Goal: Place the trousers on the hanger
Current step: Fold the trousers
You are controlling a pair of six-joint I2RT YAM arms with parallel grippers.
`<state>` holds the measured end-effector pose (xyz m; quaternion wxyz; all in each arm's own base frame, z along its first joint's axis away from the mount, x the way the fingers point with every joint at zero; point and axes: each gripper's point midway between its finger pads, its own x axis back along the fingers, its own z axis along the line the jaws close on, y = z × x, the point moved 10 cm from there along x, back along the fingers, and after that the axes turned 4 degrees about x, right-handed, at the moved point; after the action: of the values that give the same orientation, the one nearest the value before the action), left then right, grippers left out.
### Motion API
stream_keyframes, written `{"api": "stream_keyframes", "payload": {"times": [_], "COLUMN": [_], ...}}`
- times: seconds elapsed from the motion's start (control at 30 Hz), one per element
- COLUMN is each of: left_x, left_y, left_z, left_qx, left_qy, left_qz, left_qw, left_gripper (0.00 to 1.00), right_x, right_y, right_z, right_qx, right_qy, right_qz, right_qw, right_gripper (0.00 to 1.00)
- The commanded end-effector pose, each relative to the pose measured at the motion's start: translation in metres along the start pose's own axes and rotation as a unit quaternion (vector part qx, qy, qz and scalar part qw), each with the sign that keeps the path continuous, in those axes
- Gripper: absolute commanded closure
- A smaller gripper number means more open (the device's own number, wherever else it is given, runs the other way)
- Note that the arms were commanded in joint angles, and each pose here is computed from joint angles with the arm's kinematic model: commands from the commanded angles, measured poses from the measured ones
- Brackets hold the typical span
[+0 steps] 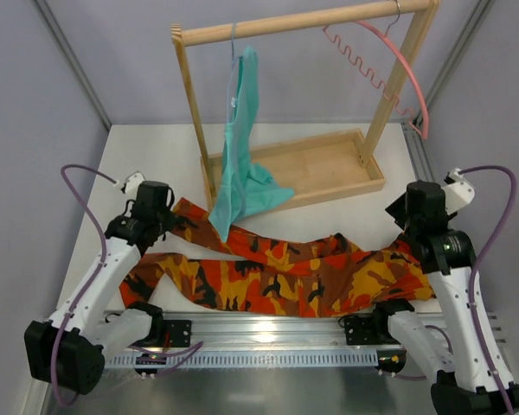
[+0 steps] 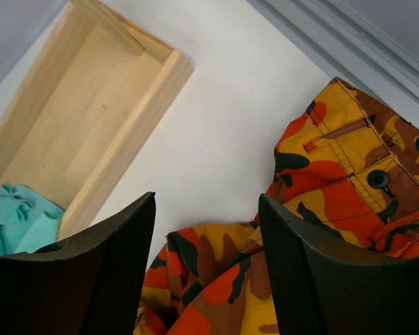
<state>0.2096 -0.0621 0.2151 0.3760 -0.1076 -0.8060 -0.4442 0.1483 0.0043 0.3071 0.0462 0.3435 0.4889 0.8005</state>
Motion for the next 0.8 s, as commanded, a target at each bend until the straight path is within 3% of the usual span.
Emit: {"api": "stream_keyframes", "payload": {"times": [0.0,0.3,0.63,0.77], "left_x": [0.016,0.016,0.032,0.042], "left_y": [0.030,0.064,0.115,0.138], "left_z": [0.009,0.035,0.063,0.068], "left_qx": [0.007,0.065,0.155,0.179], "left_qy": [0.037,0.096,0.123,0.120], "left_qz": [-0.081,-0.157,-0.200,-0.207], "left_qw": [0.996,0.981,0.960,0.954], "left_gripper": [1.00,1.00,1.00,1.00], "right_x": [-0.022,-0.060,-0.072,-0.073], "right_y": [-0.012,-0.075,-0.096,-0.087], "right_z": [0.008,-0.020,-0.037,-0.037], "right_qx": [-0.002,-0.015,-0.060,-0.067], "right_qy": [-0.005,-0.117,-0.187,-0.161], "right_qz": [0.018,0.075,0.055,0.021], "right_qw": [1.000,0.990,0.979,0.984], "right_gripper": [0.37,0.37,0.37,0.36]}}
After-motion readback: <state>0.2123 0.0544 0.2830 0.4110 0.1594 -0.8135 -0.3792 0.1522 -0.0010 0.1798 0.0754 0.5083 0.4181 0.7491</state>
